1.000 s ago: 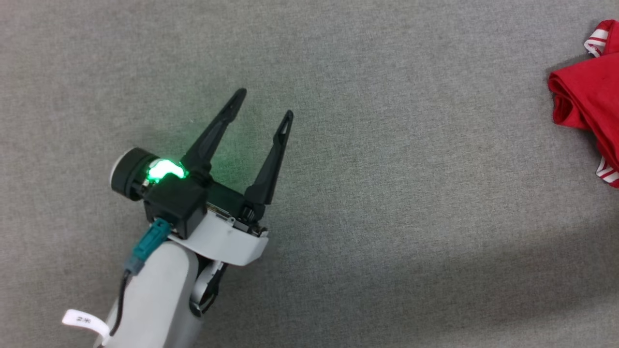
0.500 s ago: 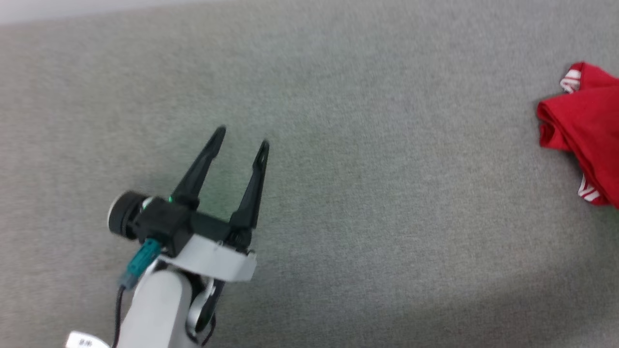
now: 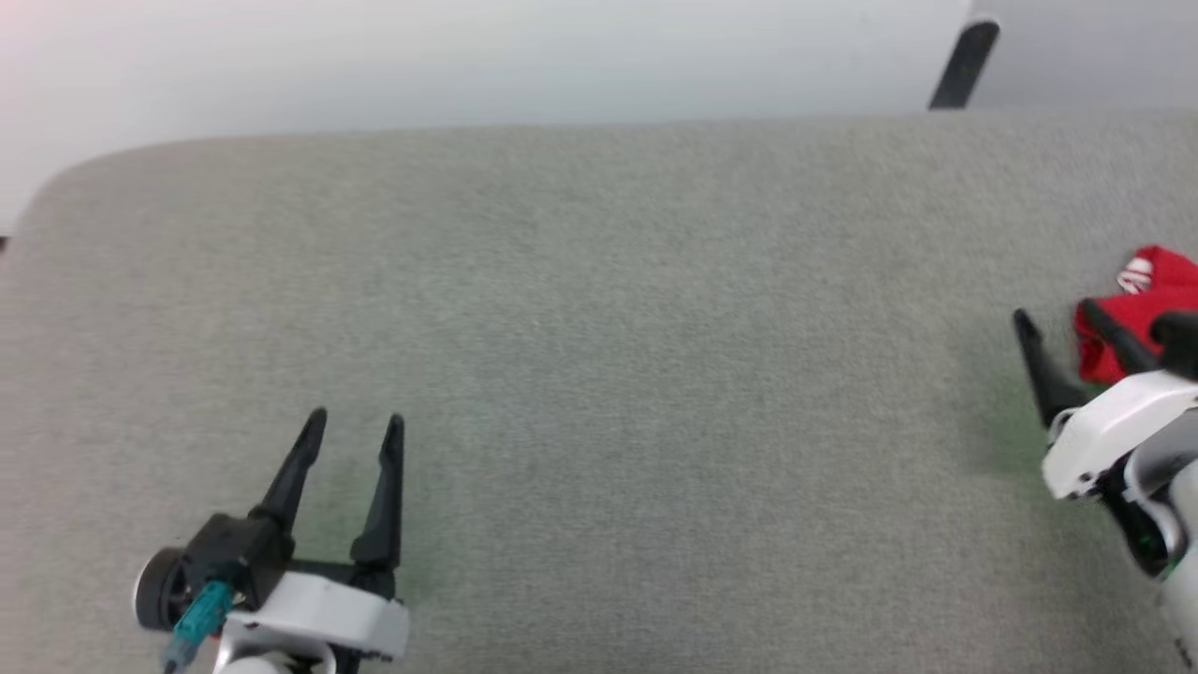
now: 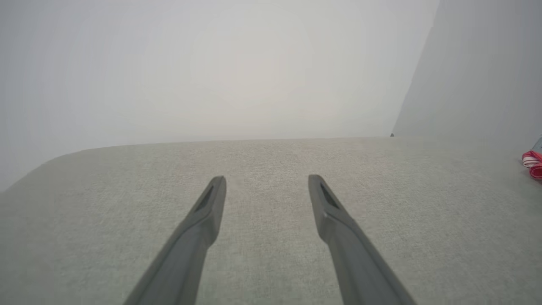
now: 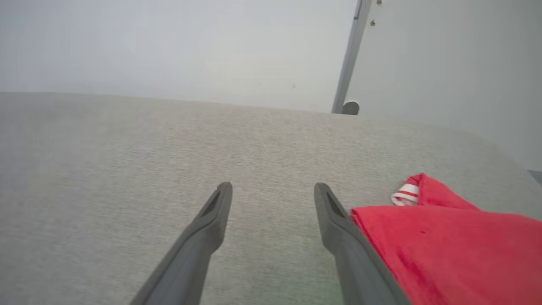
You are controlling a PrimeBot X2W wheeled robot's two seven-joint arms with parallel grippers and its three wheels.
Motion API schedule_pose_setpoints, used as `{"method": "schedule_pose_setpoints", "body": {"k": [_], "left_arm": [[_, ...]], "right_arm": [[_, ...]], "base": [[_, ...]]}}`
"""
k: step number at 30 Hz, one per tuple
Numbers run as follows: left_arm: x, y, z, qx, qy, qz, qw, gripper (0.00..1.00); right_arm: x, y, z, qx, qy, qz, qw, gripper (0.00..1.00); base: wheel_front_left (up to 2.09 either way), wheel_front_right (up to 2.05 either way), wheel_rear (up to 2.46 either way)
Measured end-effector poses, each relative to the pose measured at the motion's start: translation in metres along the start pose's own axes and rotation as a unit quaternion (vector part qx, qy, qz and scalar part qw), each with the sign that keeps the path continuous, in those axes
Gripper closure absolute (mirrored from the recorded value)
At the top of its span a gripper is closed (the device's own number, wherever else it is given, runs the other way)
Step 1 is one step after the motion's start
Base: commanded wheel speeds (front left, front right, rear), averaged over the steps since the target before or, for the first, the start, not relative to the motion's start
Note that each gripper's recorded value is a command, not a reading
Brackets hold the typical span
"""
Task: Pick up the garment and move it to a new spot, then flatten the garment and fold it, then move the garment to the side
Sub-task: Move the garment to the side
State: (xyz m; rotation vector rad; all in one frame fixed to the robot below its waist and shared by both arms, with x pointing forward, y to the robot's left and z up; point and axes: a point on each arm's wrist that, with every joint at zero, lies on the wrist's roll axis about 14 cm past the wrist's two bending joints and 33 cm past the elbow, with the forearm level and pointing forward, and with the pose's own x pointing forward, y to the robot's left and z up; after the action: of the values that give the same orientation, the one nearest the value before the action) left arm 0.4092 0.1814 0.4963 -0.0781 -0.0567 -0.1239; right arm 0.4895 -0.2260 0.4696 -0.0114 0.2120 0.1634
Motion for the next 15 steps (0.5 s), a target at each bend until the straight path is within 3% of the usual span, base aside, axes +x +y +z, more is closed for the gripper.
{"method": "schedule_pose_setpoints", "body": {"k": [9,15], "left_arm": [[-0.039,0.027,0.014,0.003,-0.013,0.05,0.999,0.0],[-0.05,0.032,0.026,0.003,-0.03,0.066,0.997,0.0]], "right_arm": [[-0.015,0.052,0.02,0.027,-0.057,0.059,0.996,0.0],[-0.035,0.05,0.022,0.038,-0.08,0.059,0.994,0.0]], "base": [[0.0,0.0,0.0],[0.0,0.0,0.0]]}}
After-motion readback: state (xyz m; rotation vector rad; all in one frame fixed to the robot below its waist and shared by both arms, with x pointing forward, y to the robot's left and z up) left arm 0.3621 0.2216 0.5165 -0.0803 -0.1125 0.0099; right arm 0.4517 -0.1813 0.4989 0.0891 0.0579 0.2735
